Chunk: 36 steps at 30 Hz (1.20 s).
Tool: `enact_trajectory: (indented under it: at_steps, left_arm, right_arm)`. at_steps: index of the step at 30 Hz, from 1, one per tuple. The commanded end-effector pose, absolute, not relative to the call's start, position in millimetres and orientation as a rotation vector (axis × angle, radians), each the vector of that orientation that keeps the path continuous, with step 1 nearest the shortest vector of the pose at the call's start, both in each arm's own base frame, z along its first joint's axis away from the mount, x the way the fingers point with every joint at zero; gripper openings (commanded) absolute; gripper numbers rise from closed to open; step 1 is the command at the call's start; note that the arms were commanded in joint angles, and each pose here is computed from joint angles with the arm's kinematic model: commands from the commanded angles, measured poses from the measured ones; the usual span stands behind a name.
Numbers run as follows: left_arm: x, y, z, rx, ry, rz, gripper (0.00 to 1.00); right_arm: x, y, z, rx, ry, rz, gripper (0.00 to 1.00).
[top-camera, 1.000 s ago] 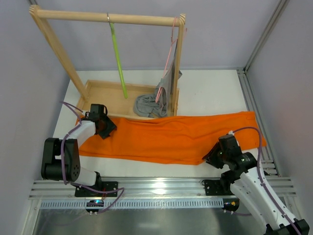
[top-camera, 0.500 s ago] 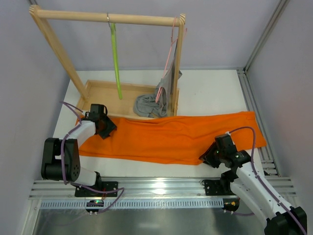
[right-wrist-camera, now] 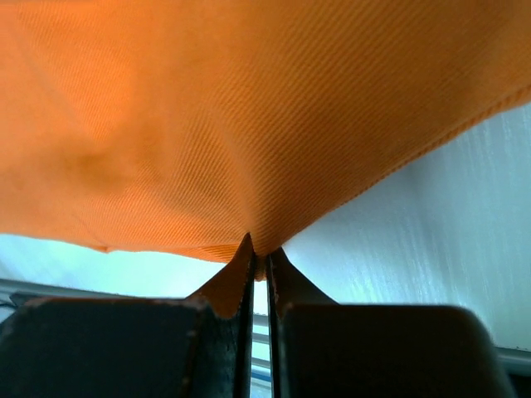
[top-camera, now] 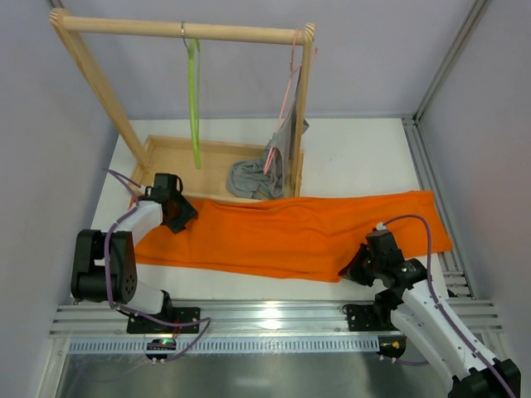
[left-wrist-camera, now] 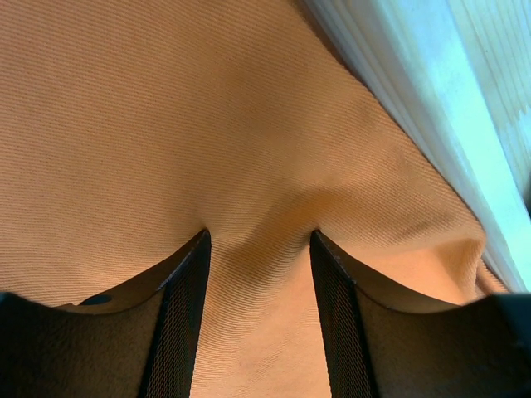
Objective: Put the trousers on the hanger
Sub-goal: Fold the trousers
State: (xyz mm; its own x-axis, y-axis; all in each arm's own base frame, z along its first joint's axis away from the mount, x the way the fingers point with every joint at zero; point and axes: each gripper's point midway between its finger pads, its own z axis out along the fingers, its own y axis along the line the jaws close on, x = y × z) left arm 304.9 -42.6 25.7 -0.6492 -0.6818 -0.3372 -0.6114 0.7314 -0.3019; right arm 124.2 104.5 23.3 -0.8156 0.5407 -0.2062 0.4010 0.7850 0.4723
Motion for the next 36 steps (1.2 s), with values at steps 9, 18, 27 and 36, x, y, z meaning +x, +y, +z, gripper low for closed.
enact_trajectory:
  at_steps: [9,18,27,36]
  left_arm:
    - [320.3,-28.9,33.5,-0.953,2.444,-0.154,0.53]
    - [314.9,-32.2,45.3,-0.926,2.447,-0.181,0.54]
    - [303.5,-14.1,99.8,-0.859,2.390,-0.091,0.57]
    - [259.7,63.1,105.6,-1.080,2.327,0.042,0.57]
  right_arm:
    - [92.1,123.6,49.5,0.355,2.611,0.848,0.04]
    - [96.0,115.6,67.1,0.343,2.608,0.773,0.31]
    - [152.4,148.1,132.2,0.281,2.447,0.935,0.31]
    - [196.3,206.7,163.8,-0.028,2.303,0.914,0.31]
